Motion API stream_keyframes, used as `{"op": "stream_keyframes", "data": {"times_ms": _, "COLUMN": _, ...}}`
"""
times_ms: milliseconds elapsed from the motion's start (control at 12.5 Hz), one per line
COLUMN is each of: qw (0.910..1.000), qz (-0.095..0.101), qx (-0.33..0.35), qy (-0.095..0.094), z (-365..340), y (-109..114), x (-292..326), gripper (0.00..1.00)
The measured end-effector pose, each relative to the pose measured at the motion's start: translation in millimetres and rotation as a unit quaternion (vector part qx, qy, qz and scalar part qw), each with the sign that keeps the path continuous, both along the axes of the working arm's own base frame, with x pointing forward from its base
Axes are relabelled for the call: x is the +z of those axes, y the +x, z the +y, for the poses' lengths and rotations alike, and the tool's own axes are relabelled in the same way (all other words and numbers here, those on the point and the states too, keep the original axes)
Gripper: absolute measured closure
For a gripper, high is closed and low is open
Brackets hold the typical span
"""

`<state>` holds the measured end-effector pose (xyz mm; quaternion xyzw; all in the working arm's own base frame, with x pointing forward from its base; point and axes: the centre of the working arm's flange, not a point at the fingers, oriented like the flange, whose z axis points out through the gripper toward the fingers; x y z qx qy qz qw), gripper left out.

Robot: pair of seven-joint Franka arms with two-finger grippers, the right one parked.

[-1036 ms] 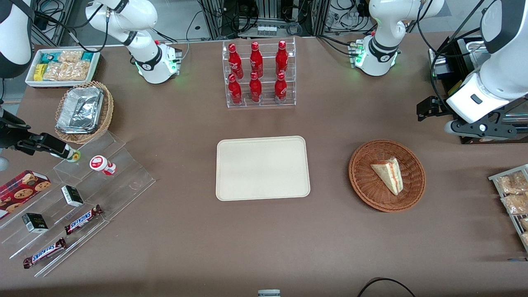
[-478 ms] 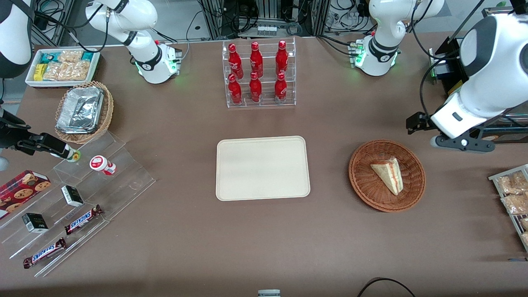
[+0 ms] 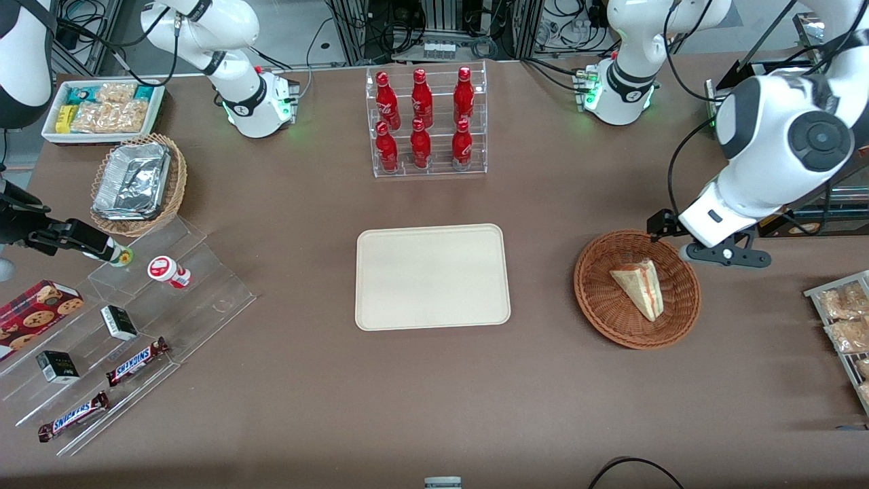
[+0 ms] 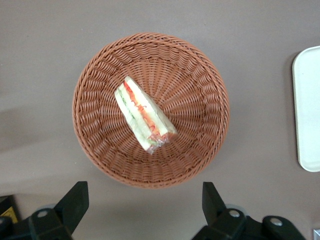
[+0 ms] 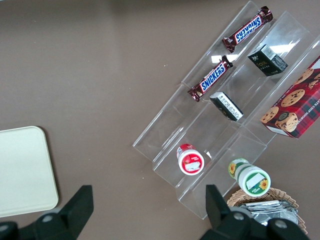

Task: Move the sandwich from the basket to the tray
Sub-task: 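Move the left gripper over the wicker basket above the wrapped sandwich, then lower the open left gripper around the sandwich wedge in the basket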

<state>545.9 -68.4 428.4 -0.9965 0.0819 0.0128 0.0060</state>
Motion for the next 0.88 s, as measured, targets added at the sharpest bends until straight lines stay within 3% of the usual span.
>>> {"op": "stream_keyframes", "data": {"times_ms": 319, "qw": 0.9995, "qz": -0.026, "qx": 0.016, "qy": -0.004, "z": 1.5, "y": -9.0, "x": -40.5, "gripper": 0.00}}
{"op": "stream_keyframes", "data": {"times_ms": 558, "qw": 0.9972, "qz": -0.020, "qx": 0.072, "qy": -0.004, "z": 2.1, "y": -10.2, "x": -55.7, "gripper": 0.00}}
{"op": "stream_keyframes", "data": {"times_ms": 877, "qw": 0.9797, "qz": -0.026, "qx": 0.199, "qy": -0.008, "z": 1.2, "y": -4.4, "x": -71.0, "gripper": 0.00}}
